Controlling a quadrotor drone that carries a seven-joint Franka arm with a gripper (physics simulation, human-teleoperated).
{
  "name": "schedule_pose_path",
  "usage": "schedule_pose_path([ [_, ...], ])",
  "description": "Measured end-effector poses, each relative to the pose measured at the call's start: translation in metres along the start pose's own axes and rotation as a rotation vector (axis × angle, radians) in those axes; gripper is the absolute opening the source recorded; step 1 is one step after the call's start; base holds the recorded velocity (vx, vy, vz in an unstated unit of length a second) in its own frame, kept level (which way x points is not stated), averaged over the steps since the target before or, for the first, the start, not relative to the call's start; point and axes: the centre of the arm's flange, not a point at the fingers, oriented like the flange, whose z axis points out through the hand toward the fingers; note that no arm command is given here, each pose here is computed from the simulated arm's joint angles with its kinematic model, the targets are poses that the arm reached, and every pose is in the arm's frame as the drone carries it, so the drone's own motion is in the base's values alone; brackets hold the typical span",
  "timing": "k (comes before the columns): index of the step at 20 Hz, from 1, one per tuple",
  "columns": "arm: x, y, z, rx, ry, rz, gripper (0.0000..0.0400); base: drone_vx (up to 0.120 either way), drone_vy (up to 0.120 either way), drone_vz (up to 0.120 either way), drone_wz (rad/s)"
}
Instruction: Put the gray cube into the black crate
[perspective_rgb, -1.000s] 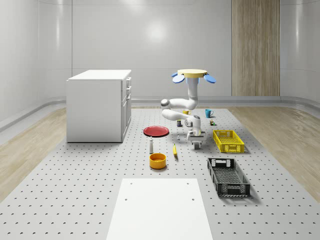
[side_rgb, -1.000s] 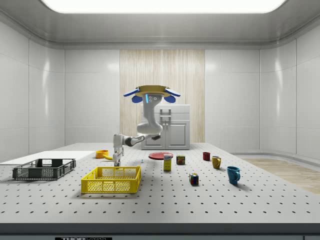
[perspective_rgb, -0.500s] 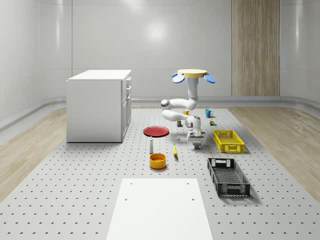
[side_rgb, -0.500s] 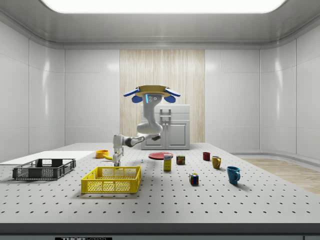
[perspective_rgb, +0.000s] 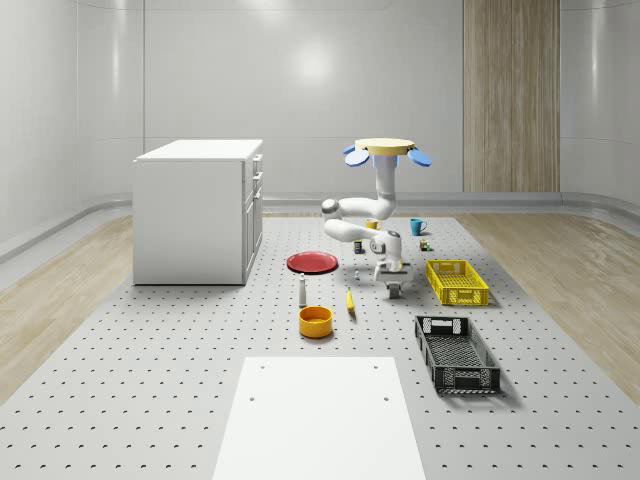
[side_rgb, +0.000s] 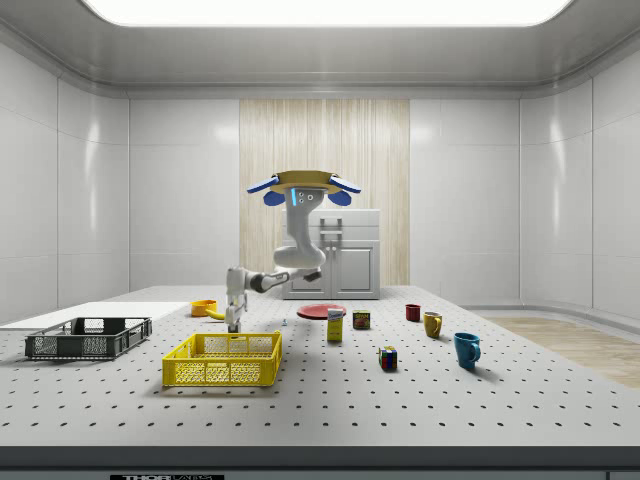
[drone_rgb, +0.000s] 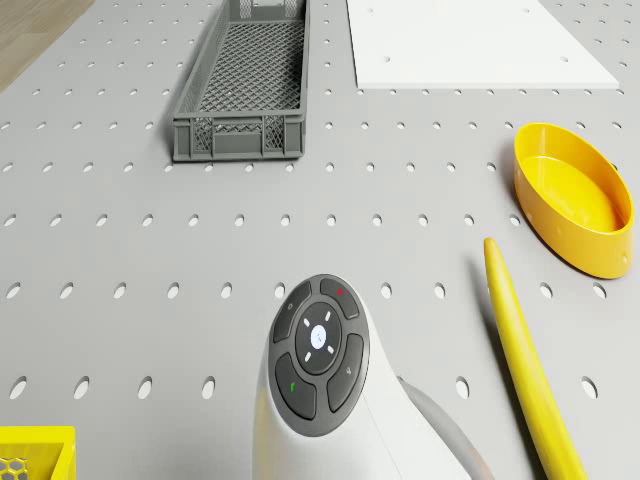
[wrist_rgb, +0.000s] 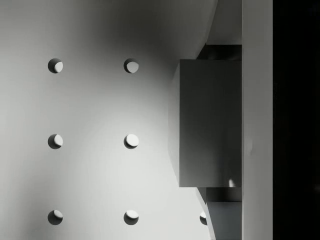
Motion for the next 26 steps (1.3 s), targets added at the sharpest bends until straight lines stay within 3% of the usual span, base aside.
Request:
schedule_pose_path([
  [7, 0.0, 0.0, -0.02, 0.0, 0.0, -0.001, 0.0251, 0.091, 0.097, 0.12, 0.0],
  [17, 0.0, 0.0, -0.027, 0.0, 0.0, -0.001, 0.0251, 0.12, 0.12, 0.12, 0.0],
  [26, 0.0, 0.0, -0.027, 0.0, 0.0, -0.001, 0.0251, 0.12, 0.093, 0.004, 0.0],
])
